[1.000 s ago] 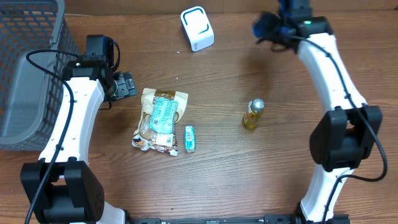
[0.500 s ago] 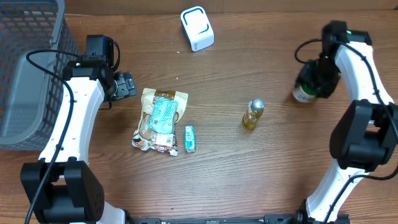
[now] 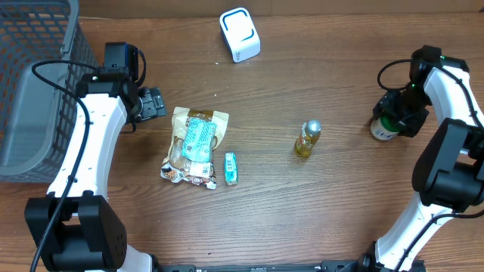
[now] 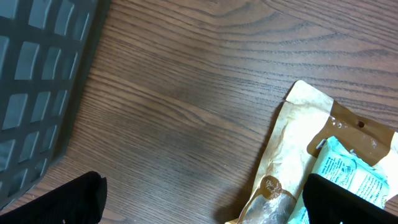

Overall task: Scan the item barcode
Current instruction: 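Move the canister right and set it down on the table, then open the right gripper and move it over the yellow oil bottle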

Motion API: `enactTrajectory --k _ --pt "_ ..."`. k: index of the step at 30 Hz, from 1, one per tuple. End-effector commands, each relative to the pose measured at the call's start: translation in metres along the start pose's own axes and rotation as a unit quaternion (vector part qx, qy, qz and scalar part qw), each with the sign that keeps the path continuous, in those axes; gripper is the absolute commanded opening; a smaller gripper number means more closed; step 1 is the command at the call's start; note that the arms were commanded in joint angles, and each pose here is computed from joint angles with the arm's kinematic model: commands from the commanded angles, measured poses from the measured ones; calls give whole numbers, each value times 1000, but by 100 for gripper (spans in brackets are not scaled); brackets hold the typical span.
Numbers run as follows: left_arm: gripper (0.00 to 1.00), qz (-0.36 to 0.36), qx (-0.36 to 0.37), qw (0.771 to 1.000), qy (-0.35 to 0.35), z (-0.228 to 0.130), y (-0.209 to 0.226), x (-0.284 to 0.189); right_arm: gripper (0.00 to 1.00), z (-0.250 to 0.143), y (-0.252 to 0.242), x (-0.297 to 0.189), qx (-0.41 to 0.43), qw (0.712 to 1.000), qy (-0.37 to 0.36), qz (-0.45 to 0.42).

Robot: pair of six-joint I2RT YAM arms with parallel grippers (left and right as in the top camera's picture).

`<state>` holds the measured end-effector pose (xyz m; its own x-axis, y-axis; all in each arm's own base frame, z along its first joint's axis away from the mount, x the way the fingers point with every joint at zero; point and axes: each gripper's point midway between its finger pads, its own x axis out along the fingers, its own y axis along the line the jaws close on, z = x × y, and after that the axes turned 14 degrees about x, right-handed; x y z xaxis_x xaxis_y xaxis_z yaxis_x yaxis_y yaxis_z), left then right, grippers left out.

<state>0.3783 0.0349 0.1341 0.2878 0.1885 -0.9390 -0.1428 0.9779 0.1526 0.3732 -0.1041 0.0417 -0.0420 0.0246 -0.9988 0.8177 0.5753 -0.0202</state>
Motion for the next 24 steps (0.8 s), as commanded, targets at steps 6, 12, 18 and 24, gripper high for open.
enactTrajectory --k 6,12,18,24 --pt "100 0 8 1000 -10 6 0 -5 97 1 0 -8 -3 1000 -9 4" --pt "99 0 8 1000 -10 6 0 -5 95 2 5 -48 -5 1000 -20 12" --pt "100 0 8 1000 -10 6 0 -5 92 -29 42 -106 -114 988 -35 103" --pt "100 0 8 1000 -10 6 0 -5 91 -81 73 -151 -219 961 -64 155"
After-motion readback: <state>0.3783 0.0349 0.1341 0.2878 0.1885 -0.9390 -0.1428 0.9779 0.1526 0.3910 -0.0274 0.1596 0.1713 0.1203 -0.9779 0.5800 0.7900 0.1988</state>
